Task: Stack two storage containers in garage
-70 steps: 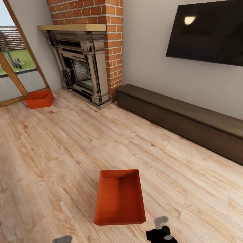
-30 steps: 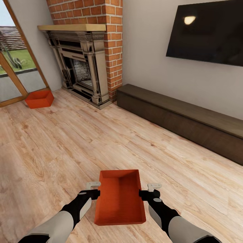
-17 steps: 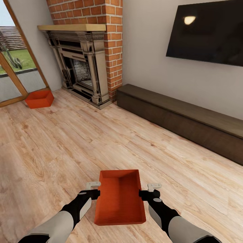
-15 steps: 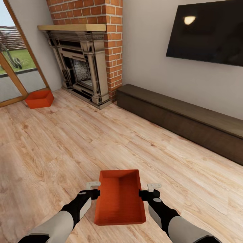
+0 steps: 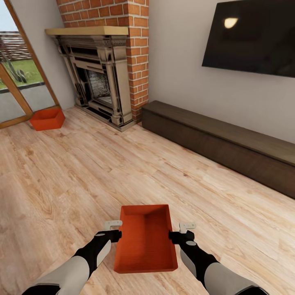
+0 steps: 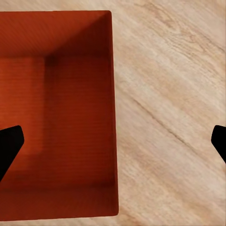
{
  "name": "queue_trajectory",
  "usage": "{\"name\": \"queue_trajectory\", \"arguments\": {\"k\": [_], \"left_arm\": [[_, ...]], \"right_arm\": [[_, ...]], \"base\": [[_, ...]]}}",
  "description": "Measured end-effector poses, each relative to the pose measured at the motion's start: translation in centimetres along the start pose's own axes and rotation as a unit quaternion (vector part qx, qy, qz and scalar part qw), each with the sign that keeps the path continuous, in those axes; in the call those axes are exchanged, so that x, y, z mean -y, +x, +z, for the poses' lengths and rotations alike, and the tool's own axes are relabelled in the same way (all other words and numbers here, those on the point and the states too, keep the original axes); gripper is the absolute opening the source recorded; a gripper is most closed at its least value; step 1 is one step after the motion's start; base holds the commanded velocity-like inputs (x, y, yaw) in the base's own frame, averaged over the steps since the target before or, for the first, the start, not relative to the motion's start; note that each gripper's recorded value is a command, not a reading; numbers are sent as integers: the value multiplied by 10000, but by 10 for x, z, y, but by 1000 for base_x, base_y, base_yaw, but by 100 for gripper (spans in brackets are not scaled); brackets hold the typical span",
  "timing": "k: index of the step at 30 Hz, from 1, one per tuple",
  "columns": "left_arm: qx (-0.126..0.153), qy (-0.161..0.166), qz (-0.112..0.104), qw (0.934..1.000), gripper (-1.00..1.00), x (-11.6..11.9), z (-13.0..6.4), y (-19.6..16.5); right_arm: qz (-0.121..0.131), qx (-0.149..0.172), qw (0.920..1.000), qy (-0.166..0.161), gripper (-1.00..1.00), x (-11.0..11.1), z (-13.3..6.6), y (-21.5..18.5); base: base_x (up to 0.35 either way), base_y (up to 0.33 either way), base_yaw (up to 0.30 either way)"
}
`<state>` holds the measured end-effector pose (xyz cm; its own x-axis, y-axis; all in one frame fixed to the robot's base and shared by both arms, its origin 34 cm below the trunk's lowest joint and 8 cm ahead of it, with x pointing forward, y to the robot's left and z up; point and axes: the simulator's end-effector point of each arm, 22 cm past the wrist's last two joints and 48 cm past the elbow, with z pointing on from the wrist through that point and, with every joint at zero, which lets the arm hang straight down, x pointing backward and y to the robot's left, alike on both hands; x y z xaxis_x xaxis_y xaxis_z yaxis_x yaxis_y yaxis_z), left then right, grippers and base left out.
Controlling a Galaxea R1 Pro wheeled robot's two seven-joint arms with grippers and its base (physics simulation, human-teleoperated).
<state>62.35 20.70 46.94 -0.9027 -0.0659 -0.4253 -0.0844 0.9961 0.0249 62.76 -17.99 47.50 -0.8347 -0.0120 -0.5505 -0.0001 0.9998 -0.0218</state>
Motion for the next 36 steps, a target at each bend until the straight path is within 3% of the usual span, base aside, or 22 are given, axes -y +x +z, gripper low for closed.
{"name": "queue_trajectory", "arguments": {"k": [36], "left_arm": [[1,-23,-1,10000,100,-2,58,35]], "right_arm": [[1,-30,10000,34,100,-4,52,44]], "base": [[0,0,0]]}}
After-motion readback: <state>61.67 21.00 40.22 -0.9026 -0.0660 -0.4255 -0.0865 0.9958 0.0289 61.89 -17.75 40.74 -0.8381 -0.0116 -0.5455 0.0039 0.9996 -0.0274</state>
